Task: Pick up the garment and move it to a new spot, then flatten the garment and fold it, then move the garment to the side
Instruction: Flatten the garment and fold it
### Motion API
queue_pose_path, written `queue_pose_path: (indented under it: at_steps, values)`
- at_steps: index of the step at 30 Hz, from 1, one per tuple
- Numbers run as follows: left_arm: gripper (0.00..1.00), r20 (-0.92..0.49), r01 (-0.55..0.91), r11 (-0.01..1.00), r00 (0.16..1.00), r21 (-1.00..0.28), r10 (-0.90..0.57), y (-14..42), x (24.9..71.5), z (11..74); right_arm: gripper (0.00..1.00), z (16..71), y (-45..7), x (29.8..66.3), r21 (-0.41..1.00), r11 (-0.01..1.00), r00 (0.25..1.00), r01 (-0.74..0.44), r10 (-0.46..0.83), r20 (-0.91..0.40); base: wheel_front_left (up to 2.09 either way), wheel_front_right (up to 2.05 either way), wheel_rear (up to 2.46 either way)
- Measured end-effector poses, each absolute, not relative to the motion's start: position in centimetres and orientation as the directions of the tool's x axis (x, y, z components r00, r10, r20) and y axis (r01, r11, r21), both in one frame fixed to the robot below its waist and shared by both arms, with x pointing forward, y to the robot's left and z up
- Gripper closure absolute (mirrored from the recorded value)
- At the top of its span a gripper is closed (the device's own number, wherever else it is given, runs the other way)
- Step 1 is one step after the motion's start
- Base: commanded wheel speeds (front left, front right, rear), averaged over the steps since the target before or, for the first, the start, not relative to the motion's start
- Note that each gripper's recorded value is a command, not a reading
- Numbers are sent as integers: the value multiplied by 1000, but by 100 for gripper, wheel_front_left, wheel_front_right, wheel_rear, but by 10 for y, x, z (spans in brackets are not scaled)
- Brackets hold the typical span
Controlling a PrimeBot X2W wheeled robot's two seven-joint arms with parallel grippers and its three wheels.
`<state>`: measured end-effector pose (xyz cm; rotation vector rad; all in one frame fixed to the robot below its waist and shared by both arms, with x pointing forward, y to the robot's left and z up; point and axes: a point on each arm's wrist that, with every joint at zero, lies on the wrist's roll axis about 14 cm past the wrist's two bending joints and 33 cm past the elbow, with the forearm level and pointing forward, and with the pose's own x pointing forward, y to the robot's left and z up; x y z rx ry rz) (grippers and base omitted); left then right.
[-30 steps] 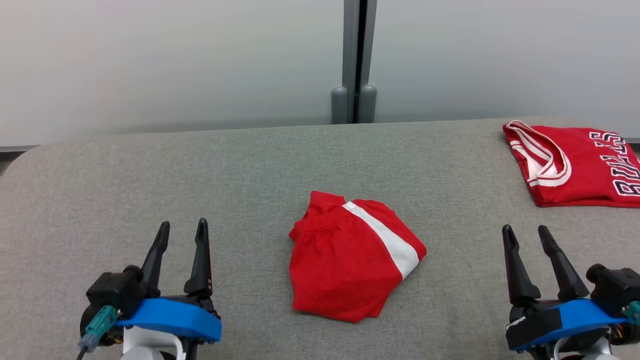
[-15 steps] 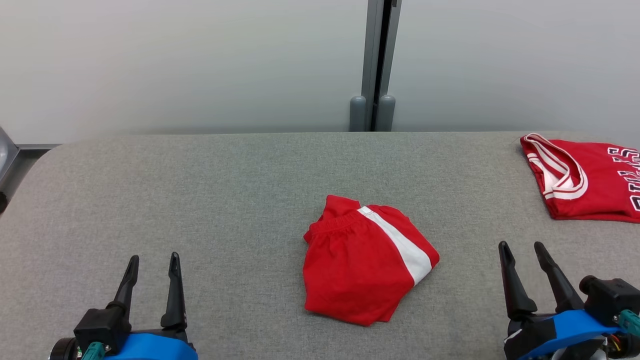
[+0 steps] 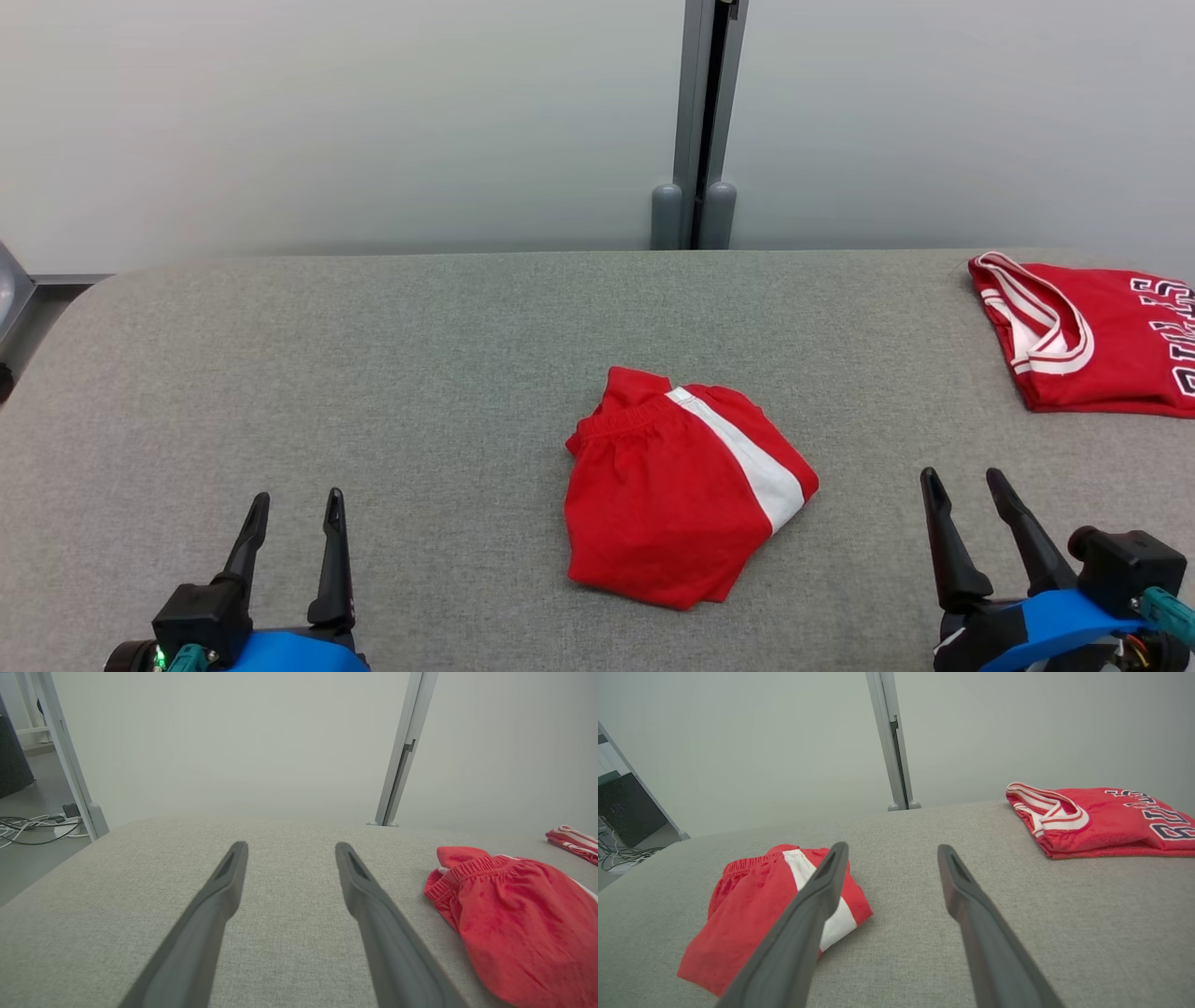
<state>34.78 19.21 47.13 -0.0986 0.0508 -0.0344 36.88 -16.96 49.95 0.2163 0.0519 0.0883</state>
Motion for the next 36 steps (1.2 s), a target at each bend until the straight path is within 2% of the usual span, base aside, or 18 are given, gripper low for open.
queue_pose_path:
  at_steps: [13,21,27,32,36]
  values:
    - [0,-63,46,994,997,-104,-53,187,352,467,0,494,-171,369,207,975,994,-75,89,-60,0,0,0]
    - [0,-55,82,990,995,-112,-89,175,362,469,0,491,-174,371,138,988,995,-74,82,-50,0,0,0]
    - [0,-50,254,962,964,-97,-260,128,392,482,0,486,-176,376,113,991,996,-68,73,-44,0,0,0]
    - [0,-125,458,884,876,-94,-466,61,416,483,0,475,-175,383,120,991,995,-67,75,-67,0,0,0]
    - [0,-124,586,808,799,-62,-589,12,436,501,0,469,-177,386,126,990,994,-57,67,-82,0,0,0]
